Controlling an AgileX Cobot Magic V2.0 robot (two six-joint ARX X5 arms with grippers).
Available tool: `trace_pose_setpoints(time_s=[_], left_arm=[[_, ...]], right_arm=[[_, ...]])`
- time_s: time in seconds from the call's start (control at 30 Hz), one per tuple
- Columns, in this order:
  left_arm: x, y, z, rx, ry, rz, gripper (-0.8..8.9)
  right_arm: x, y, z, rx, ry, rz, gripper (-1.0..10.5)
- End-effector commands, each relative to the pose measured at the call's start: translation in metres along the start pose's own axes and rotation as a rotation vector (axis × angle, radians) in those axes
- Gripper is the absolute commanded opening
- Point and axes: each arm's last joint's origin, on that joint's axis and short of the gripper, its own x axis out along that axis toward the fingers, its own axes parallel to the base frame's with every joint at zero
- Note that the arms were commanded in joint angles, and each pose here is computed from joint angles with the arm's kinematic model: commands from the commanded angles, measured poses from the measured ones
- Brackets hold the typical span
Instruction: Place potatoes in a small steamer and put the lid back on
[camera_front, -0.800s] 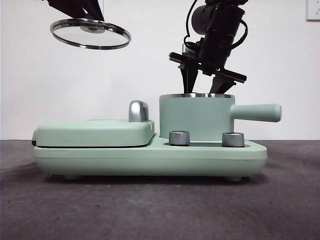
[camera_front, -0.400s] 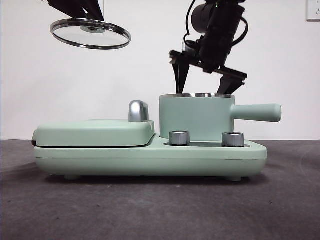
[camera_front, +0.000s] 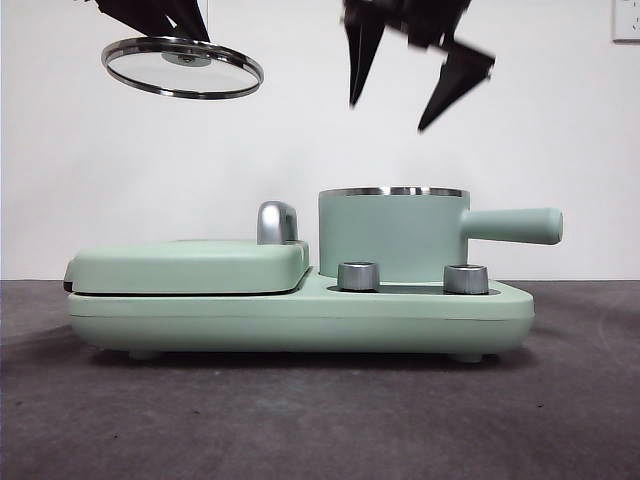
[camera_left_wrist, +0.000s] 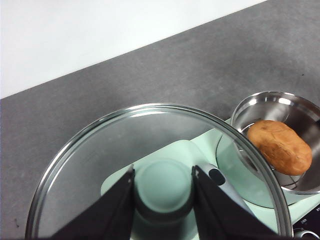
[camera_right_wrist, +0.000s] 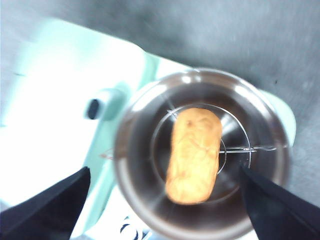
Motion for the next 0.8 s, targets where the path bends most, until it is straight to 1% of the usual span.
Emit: trace_pose_setpoints(time_s=[0.03, 0.13, 0.3, 0.43, 0.5, 0.63, 0.8], left_arm=[[-0.005, -0.004, 0.011, 0.014, -0.060, -0.007, 0.49], [-0.004, -0.007, 0.011, 0.019, -0.060, -0.017, 0.49], [-0.003, -0.016, 0.012, 0.033, -0.063, -0.039, 0.49], [0.000, -0.026, 0.014, 0.049, -0.069, -0.065, 0.49], [0.003, -0.032, 0.014, 0.058, -0.070, -0.081, 0.49], [0.013, -0.044, 0.014, 0.075, -0.059, -0.114, 0.49], [0.033, -0.062, 0.011, 0.100, -0.042, -0.163, 0.49]], right_arm=[[-0.024, 0.007, -0.013, -0.026, 0.031, -0.002, 4.7], [-0.049, 0.009, -0.027, -0.043, 0.016, 0.001, 4.7], [-0.086, 0.012, -0.067, -0.093, 0.021, -0.020, 4.7], [-0.105, 0.011, -0.104, -0.109, 0.026, -0.114, 4.7], [-0.113, 0.012, -0.124, -0.123, 0.032, -0.141, 4.7], [-0.123, 0.011, -0.161, -0.146, 0.023, -0.133, 4.7], [-0.134, 0.007, -0.205, -0.176, -0.134, -0.077, 4.7]])
